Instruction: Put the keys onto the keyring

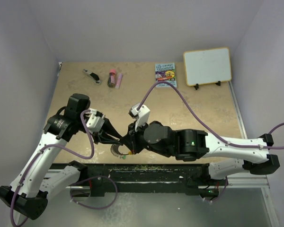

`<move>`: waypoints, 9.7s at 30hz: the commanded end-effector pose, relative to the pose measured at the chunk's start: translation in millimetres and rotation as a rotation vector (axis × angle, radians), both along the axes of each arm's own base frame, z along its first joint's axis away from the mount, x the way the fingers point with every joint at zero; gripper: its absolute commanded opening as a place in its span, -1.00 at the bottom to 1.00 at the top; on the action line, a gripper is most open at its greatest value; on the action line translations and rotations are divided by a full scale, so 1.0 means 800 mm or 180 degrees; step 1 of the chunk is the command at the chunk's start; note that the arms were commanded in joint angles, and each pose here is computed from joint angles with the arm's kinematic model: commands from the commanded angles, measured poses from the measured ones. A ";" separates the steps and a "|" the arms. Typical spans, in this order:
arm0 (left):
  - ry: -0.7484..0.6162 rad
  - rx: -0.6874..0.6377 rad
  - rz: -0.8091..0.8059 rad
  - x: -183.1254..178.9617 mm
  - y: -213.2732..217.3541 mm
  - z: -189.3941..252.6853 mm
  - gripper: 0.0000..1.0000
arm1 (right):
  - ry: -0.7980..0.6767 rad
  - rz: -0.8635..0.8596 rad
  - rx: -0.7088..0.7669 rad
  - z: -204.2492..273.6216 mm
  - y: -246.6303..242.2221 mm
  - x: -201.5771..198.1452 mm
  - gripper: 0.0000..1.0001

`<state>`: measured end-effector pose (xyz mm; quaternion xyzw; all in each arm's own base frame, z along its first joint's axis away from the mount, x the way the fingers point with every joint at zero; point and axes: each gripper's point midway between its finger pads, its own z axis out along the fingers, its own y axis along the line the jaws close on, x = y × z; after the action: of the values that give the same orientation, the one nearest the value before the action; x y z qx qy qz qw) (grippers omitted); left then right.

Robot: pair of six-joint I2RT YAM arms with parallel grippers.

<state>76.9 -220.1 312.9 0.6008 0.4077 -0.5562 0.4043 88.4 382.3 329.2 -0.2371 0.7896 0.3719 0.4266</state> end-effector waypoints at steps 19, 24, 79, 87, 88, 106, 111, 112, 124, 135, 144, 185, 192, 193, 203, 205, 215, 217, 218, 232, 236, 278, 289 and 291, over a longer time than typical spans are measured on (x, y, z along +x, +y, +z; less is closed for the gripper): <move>-0.0240 -0.0438 -0.0356 -0.025 0.004 0.054 -0.71 | -0.0341 0.0284 0.0724 0.029 -0.001 -0.013 -1.00; -0.0277 -0.0576 -0.0425 -0.034 0.007 0.068 -0.71 | -0.0550 0.0519 0.0828 0.042 0.004 -0.031 -1.00; -0.0096 -0.0374 -0.0324 -0.034 0.008 0.065 -0.92 | -0.0686 0.0257 0.0925 0.057 -0.002 -0.020 -1.00; 0.0115 -0.0091 -0.0092 -0.005 -0.001 0.040 -0.92 | -0.0513 0.0071 0.0998 0.055 -0.014 -0.014 -0.77; 0.0096 -0.0090 -0.0074 -0.003 -0.002 0.039 -0.92 | -0.0510 0.0048 0.1010 0.056 -0.017 -0.013 -0.76; 0.0242 0.0055 0.0265 0.022 -0.009 0.007 -0.92 | -0.0498 -0.0780 0.1032 0.052 -0.093 0.031 -0.24; 0.0308 0.0049 0.0380 0.030 -0.011 0.000 -0.93 | -0.0465 -0.1082 0.0749 0.025 -0.121 0.045 -0.25; 0.0313 0.0047 0.0416 0.032 -0.010 -0.001 -0.92 | -0.0447 -0.1163 0.0670 0.016 -0.127 0.048 -0.25; 0.0590 0.0086 0.0963 0.060 -0.003 -0.022 -0.92 | 0.0278 -0.1824 -0.0047 -0.110 -0.181 0.110 -0.41; 0.0661 0.0002 0.1474 0.082 0.007 -0.029 -0.92 | 0.0681 -0.1760 -0.0679 -0.207 -0.153 0.218 -0.59; 0.0762 -0.0074 0.1546 0.085 0.012 -0.034 -0.92 | 0.0367 -0.1293 -0.1118 -0.255 -0.140 0.257 -0.40; 0.0752 -0.0258 0.1836 0.107 0.027 -0.032 -0.93 | 0.0598 -0.0728 -0.1736 -0.378 -0.154 0.260 -0.83; 0.0736 -0.0275 0.1887 0.108 0.028 -0.030 -0.92 | 0.0482 -0.0879 -0.1625 -0.337 -0.166 0.258 -1.00; 0.0731 -0.0281 0.1917 0.110 0.029 -0.029 -0.92 | 0.0440 -0.0920 -0.1590 -0.325 -0.170 0.256 -1.00; 0.0623 -0.0346 0.2232 0.119 0.038 -0.023 -0.92 | -0.0117 -0.0582 -0.0363 -0.137 -0.144 0.185 -1.00; 0.0595 -0.0359 0.2269 0.120 0.040 -0.023 -0.92 | -0.0185 -0.0392 -0.0167 -0.107 -0.125 0.160 -1.00; 0.0504 -0.0411 0.2390 0.117 0.045 -0.023 -0.92 | -0.0320 0.0294 0.0314 -0.022 -0.035 0.088 -1.00; 0.0488 -0.0422 0.2413 0.117 0.046 -0.023 -0.92 | -0.0327 0.0318 0.0361 -0.015 -0.026 0.087 -1.00; 0.0481 -0.0423 0.2429 0.118 0.047 -0.025 -0.92 | -0.0331 0.0330 0.0385 -0.012 -0.021 0.087 -1.00; 0.0462 -0.0428 0.2479 0.120 0.048 -0.026 -0.92 | -0.0337 0.0429 0.0449 0.012 0.016 0.078 -1.00; 0.0451 -0.0434 0.2479 0.119 0.048 -0.025 -0.92 | -0.0335 0.0413 0.0465 0.016 0.019 0.078 -1.00; 0.0400 -0.0496 0.2433 0.110 0.048 -0.021 -0.92 | -0.0156 0.0056 0.0294 -0.006 0.005 0.090 -1.00; 0.0427 -0.0521 0.2383 0.107 0.047 -0.018 -0.92 | -0.0120 0.0137 0.0283 -0.012 0.009 0.086 -1.00; 0.0432 -0.0524 0.2384 0.107 0.047 -0.018 -0.92 | -0.0117 0.0138 0.0291 -0.013 0.009 0.085 -1.00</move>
<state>164.4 -183.1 285.3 0.3322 0.5981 -0.4401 0.5817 158.2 388.6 298.1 -0.2535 0.7759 0.3873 0.4286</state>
